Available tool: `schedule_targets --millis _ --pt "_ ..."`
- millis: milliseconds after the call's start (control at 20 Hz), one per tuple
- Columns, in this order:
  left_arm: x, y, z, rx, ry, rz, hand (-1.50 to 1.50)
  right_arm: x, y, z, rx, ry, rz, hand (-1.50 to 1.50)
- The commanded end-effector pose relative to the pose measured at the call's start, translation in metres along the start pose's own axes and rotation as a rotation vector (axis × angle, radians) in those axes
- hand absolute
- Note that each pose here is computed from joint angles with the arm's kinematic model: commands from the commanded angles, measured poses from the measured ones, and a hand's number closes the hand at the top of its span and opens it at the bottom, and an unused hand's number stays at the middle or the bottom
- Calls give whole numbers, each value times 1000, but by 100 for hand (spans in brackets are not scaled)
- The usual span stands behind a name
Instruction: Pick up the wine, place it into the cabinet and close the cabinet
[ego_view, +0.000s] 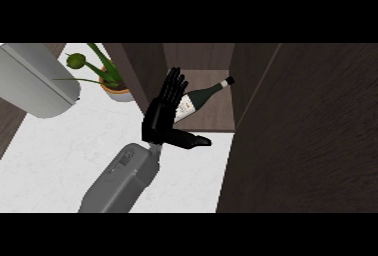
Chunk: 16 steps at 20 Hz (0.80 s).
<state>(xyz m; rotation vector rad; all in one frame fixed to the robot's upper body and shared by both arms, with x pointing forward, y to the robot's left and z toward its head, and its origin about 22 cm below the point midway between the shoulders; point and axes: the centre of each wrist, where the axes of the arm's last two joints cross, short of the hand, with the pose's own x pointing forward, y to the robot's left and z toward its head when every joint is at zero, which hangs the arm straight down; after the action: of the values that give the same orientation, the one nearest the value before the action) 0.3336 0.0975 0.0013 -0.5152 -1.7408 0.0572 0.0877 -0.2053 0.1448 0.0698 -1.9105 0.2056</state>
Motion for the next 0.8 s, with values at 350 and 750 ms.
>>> schedule_targets --millis 350,750 --pt "2 18 97 37 11 83 -150 65 -8 8 46 -46 -45 -150" --pt "21 53 132 73 -24 75 -150 49 -4 7 208 -16 -45 -150"
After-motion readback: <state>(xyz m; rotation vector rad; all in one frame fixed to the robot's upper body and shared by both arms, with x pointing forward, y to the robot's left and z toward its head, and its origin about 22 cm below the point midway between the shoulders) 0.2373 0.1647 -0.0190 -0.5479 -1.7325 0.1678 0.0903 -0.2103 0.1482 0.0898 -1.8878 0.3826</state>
